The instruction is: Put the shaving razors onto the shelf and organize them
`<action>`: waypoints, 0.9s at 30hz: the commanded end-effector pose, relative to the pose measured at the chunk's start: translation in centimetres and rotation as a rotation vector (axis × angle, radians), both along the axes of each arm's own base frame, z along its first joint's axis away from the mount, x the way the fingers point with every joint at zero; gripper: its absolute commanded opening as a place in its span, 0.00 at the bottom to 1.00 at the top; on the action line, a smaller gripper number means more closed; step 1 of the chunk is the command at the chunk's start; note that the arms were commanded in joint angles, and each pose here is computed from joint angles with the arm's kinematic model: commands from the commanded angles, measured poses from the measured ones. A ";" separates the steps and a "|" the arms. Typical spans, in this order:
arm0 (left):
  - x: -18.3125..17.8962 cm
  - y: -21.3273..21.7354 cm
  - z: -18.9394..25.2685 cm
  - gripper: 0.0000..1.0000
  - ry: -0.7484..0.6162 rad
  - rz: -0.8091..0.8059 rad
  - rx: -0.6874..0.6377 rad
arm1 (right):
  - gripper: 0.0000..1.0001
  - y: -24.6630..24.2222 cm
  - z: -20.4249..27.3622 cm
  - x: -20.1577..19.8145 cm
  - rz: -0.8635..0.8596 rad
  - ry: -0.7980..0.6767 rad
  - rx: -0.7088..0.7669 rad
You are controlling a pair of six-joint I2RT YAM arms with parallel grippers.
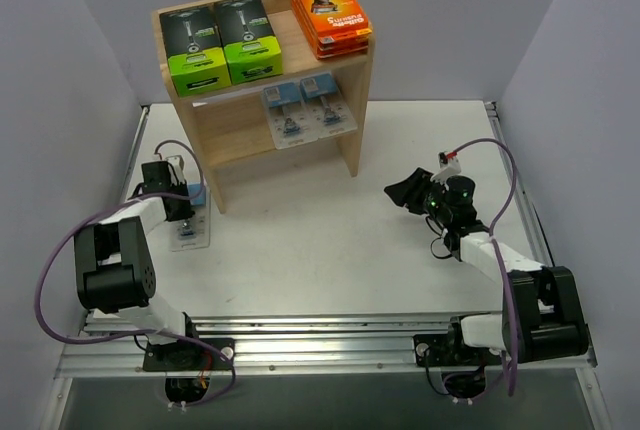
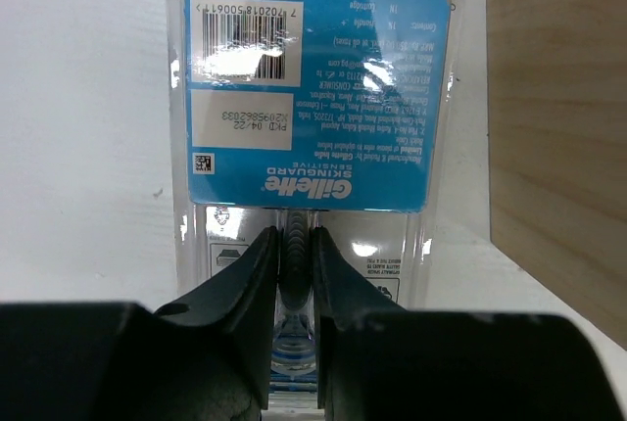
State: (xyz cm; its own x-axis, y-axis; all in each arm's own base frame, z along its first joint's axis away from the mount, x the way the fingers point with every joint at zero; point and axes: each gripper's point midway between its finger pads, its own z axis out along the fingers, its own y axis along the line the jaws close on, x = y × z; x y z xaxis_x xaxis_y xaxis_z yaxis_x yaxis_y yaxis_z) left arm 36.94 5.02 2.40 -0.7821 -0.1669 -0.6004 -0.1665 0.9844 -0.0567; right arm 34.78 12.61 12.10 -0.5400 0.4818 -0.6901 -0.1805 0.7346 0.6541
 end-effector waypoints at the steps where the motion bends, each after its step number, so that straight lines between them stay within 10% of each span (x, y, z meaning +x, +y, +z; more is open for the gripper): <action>1: 0.0 -1.1 2.8 0.02 -0.047 -0.001 -0.048 | 0.45 -0.4 1.8 0.4 -0.003 -0.063 -0.024; 27: -8.5 -5.3 19.6 0.02 -0.439 0.222 -0.287 | 0.45 -1.1 2.5 0.6 -0.020 -0.030 -0.068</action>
State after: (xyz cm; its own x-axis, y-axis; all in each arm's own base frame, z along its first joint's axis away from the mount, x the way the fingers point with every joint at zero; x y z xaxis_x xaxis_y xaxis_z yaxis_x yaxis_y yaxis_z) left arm 29.19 1.75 20.59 -0.4112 -0.4788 -0.7757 -0.3256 0.8719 -0.3657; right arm 34.58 11.99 11.82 -0.5600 0.4491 -0.6962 -0.1510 0.7709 0.6188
